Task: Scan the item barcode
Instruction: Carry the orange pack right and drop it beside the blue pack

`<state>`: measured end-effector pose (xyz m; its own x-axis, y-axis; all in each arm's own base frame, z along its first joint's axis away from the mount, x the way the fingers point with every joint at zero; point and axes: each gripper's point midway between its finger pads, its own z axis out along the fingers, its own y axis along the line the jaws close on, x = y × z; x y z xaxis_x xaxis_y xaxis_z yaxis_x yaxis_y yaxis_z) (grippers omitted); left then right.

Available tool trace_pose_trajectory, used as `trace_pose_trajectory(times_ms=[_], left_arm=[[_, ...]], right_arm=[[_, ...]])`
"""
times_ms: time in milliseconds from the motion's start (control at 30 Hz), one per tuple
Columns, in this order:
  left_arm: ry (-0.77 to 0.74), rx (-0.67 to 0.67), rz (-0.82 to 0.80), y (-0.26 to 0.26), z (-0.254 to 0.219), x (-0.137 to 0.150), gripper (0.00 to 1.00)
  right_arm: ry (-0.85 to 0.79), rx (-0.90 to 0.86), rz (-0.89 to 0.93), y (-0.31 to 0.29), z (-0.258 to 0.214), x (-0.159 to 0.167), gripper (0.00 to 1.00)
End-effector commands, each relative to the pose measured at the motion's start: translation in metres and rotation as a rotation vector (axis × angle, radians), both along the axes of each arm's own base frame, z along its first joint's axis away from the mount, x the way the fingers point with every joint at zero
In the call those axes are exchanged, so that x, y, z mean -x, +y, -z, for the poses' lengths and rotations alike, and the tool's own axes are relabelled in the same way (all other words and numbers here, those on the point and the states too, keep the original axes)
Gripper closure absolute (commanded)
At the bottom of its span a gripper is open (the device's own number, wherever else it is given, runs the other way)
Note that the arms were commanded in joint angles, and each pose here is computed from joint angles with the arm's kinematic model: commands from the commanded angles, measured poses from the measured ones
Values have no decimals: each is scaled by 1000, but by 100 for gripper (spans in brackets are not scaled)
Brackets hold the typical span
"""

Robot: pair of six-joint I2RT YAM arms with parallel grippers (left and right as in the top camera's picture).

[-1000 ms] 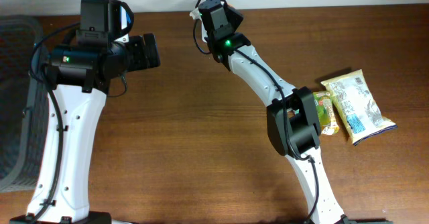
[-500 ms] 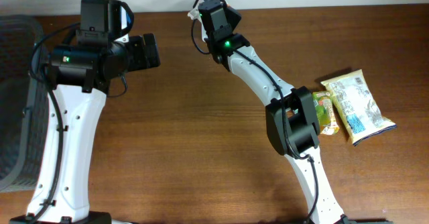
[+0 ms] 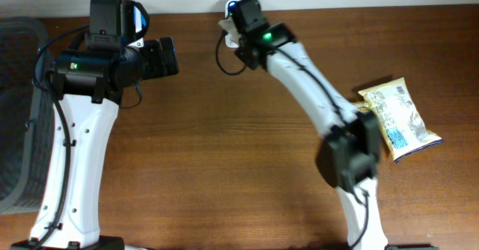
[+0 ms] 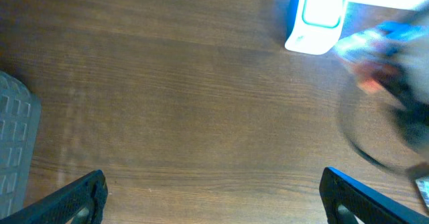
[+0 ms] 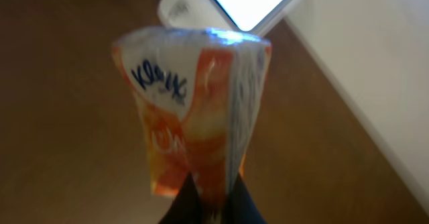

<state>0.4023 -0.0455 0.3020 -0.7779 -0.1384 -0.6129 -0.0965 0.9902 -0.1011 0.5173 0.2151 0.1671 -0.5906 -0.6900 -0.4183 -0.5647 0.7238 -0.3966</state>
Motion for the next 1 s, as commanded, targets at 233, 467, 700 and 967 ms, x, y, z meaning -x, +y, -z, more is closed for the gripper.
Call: trace_pose_trajectory(times_ms=[233,467,700,967], left_arm=[[-19,-11,5,2,-7,1,1],[-19,-11,5,2,-7,1,1],[-19,-11,5,2,-7,2,1],[-19,-11,5,2,-7,2,1]], right_arm=[[519,-5,595,-126,-15,147,96],[722,41,827,-208,50,175,83],[716,-140,760,-219,61,154,39],[443,-325,632,-192,-71,124,26]])
